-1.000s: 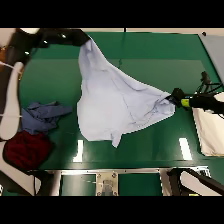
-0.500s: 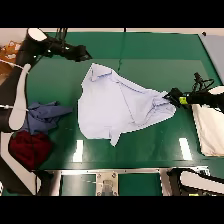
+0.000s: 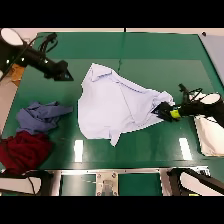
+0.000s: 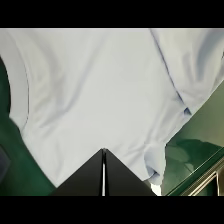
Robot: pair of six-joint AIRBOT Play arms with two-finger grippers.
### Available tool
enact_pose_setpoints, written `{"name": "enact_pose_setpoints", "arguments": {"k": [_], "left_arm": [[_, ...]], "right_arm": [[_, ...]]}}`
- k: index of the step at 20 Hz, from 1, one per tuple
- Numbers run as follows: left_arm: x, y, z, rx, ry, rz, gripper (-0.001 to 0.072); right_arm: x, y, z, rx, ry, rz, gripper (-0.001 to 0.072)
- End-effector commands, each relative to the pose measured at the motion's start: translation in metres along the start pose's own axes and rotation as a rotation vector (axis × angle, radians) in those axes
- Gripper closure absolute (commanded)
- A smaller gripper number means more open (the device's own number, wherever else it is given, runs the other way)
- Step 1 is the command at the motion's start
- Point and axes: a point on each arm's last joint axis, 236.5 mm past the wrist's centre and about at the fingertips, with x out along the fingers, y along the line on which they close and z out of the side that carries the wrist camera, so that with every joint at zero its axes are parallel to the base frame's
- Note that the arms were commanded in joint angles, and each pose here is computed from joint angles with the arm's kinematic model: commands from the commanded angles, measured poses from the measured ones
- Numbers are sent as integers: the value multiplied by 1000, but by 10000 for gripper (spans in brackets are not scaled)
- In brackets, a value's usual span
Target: Fold the shirts.
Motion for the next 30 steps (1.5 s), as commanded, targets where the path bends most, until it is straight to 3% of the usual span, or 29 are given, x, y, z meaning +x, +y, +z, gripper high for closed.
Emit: {"name": "enact_pose_setpoints", "arguments": {"k": [1, 4, 5, 6, 7, 8, 9, 10, 13, 19, 24, 25, 26, 27, 30], "left_arm": [[26, 35, -73, -112, 22, 96, 689], [56, 56, -122, -195, 24, 123, 686], [66, 62, -136, -225, 41, 125, 685], [76, 65, -148, -255, 57, 119, 628], [83, 68, -157, -280, 64, 114, 344], [90, 70, -162, -307, 60, 108, 222], [94, 70, -163, -328, 47, 98, 221], [98, 72, -163, -345, 30, 93, 221], [106, 69, -166, -376, 15, 63, 220], [138, 57, -187, -348, 24, 66, 220], [170, 52, -193, -351, 51, 76, 222], [174, 51, -201, -364, 87, 68, 328], [174, 48, -205, -353, 108, 53, 567], [172, 42, -204, -326, 112, 35, 687], [163, 40, -206, -275, 120, 44, 688]], "right_arm": [[42, 15, -28, -53, 37, -17, 211], [68, 27, -28, -70, 65, -22, 222], [74, 30, -26, -72, 74, -21, 253], [78, 31, -24, -74, 80, -24, 366], [81, 30, -21, -71, 85, -26, 392], [82, 30, -20, -73, 87, -28, 489], [82, 30, -19, -85, 86, -29, 612], [81, 31, -20, -104, 91, -26, 679], [67, 45, -29, -144, 137, 0, 695], [-18, 120, -26, -284, 142, 109, 694], [-14, 106, -23, -271, 160, 61, 694], [-9, 101, -26, -258, 175, 54, 694], [-5, 96, -27, -250, 185, 43, 695], [-1, 89, -27, -245, 187, 26, 695], [0, 79, -20, -228, 179, 5, 695]]}}
